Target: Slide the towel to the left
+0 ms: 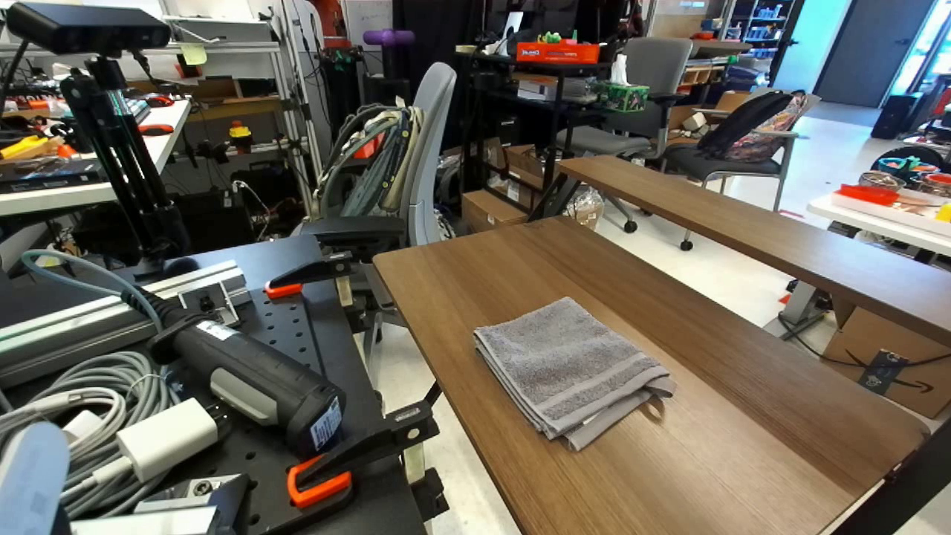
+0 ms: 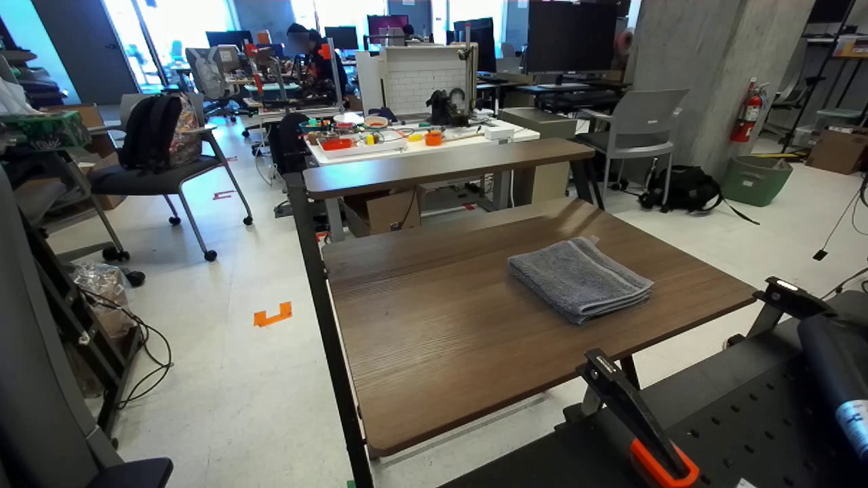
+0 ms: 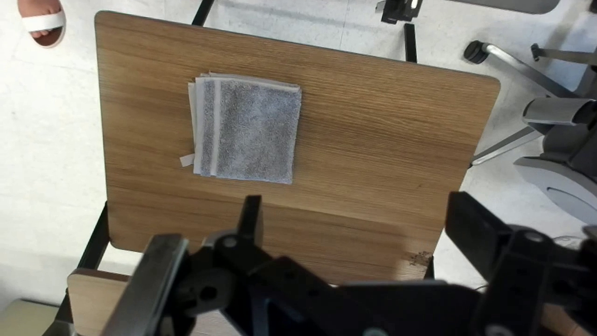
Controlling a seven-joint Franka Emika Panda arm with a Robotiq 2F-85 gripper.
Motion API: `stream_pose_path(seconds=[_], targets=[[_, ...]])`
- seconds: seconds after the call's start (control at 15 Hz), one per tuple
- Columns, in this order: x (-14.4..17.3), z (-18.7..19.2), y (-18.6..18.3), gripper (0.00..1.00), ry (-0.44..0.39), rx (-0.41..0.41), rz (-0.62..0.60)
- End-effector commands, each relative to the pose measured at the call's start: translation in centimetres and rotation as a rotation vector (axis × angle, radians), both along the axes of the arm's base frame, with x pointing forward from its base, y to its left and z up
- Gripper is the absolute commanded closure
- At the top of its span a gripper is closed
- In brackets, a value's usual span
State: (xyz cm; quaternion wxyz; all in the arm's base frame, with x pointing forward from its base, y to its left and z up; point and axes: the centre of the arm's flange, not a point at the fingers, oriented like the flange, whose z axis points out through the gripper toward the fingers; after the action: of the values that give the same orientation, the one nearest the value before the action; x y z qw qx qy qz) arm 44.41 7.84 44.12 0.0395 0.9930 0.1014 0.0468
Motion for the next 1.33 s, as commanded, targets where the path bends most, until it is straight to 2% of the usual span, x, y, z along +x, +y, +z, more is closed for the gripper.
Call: stream_pose_path(seconds=[0.0, 0.27, 0.47, 0.73, 0.93, 1.0, 1.07, 1.27], targets=[[5.4, -3.2, -1.8, 0.00, -0.023, -0.002, -0.022], [10.0, -7.6, -4.5, 0.00, -0.001, 0.023, -0.049], [13.1, -12.1, -6.2, 0.00, 0.072, 0.039, -0.072], [15.7, -18.9, -8.7, 0.00, 0.143, -0.005, -0.130], [16.7, -23.2, -10.6, 0.00, 0.189, -0.053, -0.157], [16.6, -23.1, -10.9, 0.00, 0.195, -0.093, -0.159], [14.7, -22.6, -10.5, 0.00, 0.202, -0.049, -0.146], [15.5, -23.8, -11.3, 0.00, 0.206, -0.076, -0.152]])
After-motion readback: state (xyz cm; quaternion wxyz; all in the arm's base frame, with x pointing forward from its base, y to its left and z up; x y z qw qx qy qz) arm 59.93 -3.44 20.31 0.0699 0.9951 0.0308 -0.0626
